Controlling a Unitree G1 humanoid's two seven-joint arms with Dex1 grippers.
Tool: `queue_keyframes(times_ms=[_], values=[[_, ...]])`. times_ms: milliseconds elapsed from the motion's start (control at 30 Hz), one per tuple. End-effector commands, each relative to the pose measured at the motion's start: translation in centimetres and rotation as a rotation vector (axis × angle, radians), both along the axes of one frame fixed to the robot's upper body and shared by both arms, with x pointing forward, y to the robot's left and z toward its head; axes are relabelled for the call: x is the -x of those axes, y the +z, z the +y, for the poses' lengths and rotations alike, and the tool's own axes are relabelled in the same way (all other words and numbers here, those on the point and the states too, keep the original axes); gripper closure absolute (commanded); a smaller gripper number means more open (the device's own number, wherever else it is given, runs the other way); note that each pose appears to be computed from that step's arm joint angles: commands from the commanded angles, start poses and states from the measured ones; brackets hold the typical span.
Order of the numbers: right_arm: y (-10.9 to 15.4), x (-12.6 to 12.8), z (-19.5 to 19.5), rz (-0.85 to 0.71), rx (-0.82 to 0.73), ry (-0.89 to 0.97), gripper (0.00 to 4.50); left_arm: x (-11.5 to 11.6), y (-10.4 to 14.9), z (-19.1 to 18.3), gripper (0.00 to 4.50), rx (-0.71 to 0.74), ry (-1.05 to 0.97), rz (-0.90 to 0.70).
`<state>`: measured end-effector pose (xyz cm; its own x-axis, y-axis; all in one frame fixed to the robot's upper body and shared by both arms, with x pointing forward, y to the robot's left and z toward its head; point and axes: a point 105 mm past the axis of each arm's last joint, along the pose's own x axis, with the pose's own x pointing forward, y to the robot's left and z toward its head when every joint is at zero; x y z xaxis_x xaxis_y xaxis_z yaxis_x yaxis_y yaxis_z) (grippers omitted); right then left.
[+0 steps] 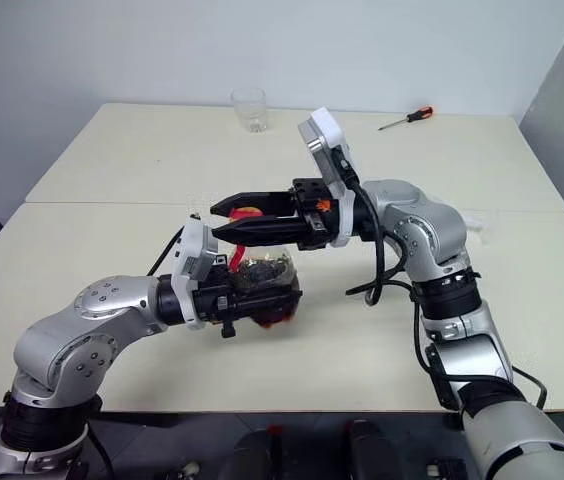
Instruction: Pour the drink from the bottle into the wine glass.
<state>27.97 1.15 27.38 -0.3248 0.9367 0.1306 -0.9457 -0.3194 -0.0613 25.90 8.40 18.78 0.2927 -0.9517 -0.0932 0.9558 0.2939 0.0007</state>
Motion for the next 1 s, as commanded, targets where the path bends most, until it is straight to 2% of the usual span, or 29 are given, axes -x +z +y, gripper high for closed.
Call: queue_keyframes(times_ms=[33,100,300,467,667,1000], values=[[0.8,-0.1,0.8,-0.049,0.002,-0.012,2.76,1.2,1.6,-1.2,2.63,0.035,-0.079,-0.063],[0.9,-0.4,0.5,-0.039,0.001,-0.032,2.18,0.8,1.6,-1.1,2.63,0.036,-0.063,-0.068],[1.3,-0.7,-1.0,-0.04,-0.005,-0.149,0.04,0.0,1.5,-0.7,2.63,0.044,-0.016,-0.068],[2.1,-0.5,-2.3,-0.037,-0.038,-0.289,0.04,-1.6,0.8,0.5,2.63,0.043,0.098,-0.056],[1.8,-1.4,-2.3,-0.078,-0.055,-0.489,0.04,-3.8,0.1,1.6,2.63,0.032,0.193,-0.072],[0.7,-2.9,-0.2,-0.147,-0.033,-0.617,0.04,-5.3,-0.1,1.6,2.63,0.012,0.194,-0.113]])
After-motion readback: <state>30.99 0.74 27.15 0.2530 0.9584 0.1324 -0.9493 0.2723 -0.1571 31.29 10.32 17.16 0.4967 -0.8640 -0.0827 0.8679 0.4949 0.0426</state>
